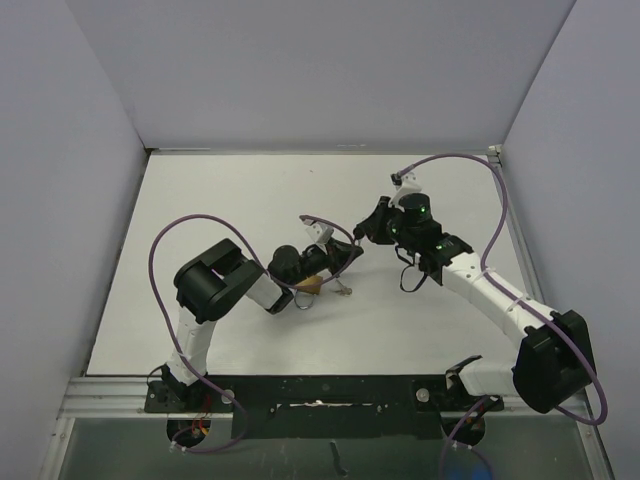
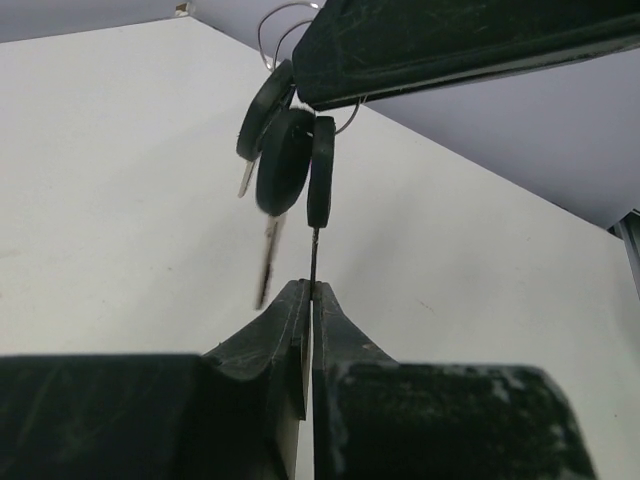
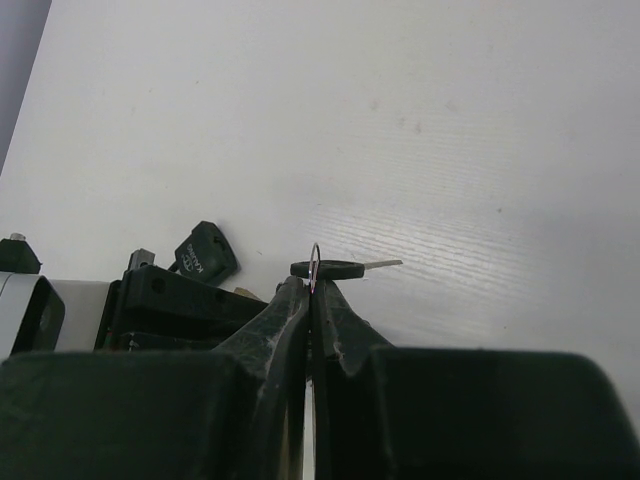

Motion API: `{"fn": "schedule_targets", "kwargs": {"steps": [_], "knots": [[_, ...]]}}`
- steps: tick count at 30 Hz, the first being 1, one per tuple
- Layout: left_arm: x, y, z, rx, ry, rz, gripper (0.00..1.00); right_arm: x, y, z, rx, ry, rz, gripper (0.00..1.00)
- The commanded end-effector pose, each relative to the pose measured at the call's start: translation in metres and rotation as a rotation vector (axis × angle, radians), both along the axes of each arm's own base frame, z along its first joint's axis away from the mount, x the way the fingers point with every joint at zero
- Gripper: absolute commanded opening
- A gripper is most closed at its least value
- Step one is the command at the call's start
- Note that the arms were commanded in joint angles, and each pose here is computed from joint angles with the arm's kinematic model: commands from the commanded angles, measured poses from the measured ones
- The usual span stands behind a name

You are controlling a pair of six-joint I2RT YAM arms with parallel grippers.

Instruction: Unlock with the key

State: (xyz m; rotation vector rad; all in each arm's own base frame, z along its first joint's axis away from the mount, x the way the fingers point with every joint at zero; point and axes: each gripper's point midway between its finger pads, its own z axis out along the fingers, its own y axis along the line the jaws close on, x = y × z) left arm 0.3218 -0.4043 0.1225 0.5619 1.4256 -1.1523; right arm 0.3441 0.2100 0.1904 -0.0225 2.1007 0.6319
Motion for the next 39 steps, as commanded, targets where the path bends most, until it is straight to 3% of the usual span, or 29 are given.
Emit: {"fn": "schedule_targets", "kwargs": {"steps": [1, 6, 9, 19, 27, 32, 39], "knots": [[-0.002, 0.007, 0.026, -0.048, -0.074, 0.028, 0.0, 0.002, -0.002, 0.016, 0.013, -0.064, -0.01, 0.0], [-0.002, 0.012, 0.034, -0.055, -0.089, 0.049, 0.0, 0.0, -0.002, 0.011, 0.008, -0.055, -0.007, 0.0], [-0.002, 0.013, 0.039, -0.063, -0.096, 0.053, 0.06, -0.001, -0.003, 0.009, 0.006, -0.05, -0.007, 0.0], [-0.003, 0.012, 0.059, -0.092, -0.126, 0.044, 0.13, -0.002, -0.001, 0.004, 0.006, -0.037, 0.001, 0.0], [-0.004, 0.008, 0.06, -0.099, -0.127, 0.025, 0.14, -0.001, 0.001, 0.006, 0.017, -0.042, 0.005, 0.0], [-0.008, 0.003, 0.055, -0.096, -0.112, -0.006, 0.32, -0.001, 0.002, 0.009, 0.024, -0.048, 0.003, 0.0], [-0.011, -0.004, 0.043, -0.084, -0.088, -0.022, 0.37, -0.001, 0.004, 0.012, 0.037, -0.052, 0.012, 0.0]]}}
